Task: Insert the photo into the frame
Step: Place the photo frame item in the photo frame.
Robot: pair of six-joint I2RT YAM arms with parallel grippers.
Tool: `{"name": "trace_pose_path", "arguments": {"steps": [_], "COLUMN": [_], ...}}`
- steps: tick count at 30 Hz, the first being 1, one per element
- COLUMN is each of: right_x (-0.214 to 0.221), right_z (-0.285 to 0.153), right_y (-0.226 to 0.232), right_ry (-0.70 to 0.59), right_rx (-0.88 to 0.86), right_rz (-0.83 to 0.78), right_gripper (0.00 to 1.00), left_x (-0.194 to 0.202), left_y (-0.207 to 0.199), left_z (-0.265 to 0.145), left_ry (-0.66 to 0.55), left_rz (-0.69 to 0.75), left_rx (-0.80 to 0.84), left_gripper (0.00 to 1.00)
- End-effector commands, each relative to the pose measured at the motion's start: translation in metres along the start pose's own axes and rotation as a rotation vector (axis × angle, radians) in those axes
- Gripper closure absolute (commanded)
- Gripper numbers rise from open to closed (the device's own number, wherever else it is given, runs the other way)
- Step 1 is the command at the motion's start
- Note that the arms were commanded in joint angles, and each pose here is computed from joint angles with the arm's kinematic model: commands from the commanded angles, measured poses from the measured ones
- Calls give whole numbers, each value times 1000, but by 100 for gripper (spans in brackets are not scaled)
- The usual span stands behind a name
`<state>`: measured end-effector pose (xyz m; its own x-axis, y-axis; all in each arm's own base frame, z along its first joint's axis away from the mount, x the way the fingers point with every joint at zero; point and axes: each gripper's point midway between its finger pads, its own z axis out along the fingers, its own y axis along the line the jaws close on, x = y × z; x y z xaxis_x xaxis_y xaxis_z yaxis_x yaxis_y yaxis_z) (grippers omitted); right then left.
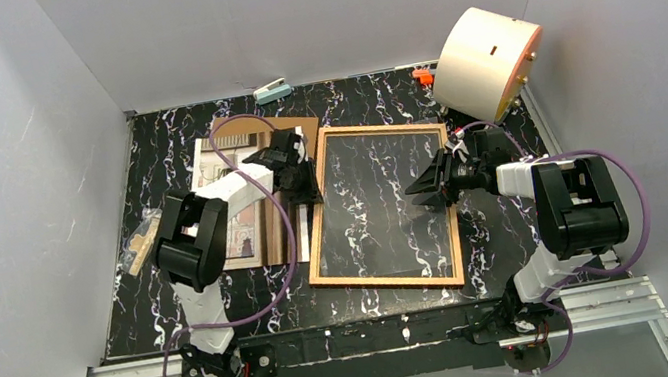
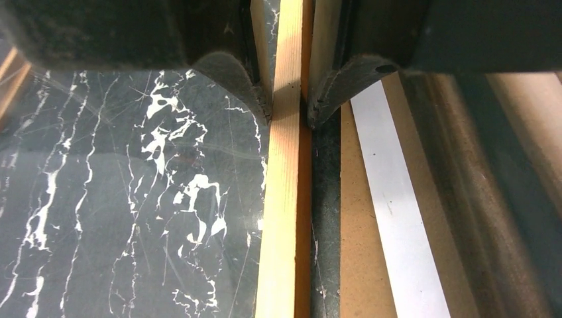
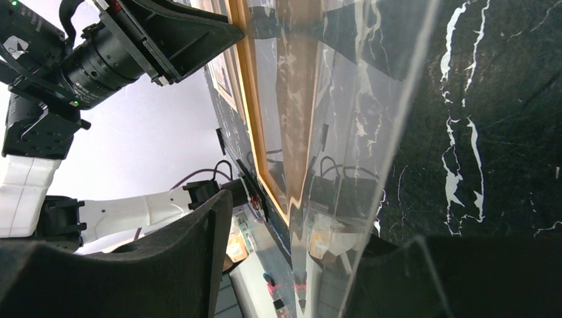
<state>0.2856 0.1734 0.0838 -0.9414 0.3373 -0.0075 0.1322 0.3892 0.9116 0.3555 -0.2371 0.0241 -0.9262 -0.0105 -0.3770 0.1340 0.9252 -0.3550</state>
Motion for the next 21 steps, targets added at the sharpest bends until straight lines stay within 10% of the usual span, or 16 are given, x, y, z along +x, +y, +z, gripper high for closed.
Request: {"name": "trace_pose_path", "arguments": {"steps": [1,21], "right_x": [-6,-9], "right_z": [0,-11], "right_y": [7,-2], "right_ry": [-3,-61], "right_rx": [-10,138], "right_rz": [-15,-28], "right_gripper": [48,30], "left_x": [16,40], "left_y": [32,62], "left_z": [3,11], "left_ry": [58,153], "left_rz": [46,82], "left_rx": [-194,-380], "left_gripper": [79,85]}}
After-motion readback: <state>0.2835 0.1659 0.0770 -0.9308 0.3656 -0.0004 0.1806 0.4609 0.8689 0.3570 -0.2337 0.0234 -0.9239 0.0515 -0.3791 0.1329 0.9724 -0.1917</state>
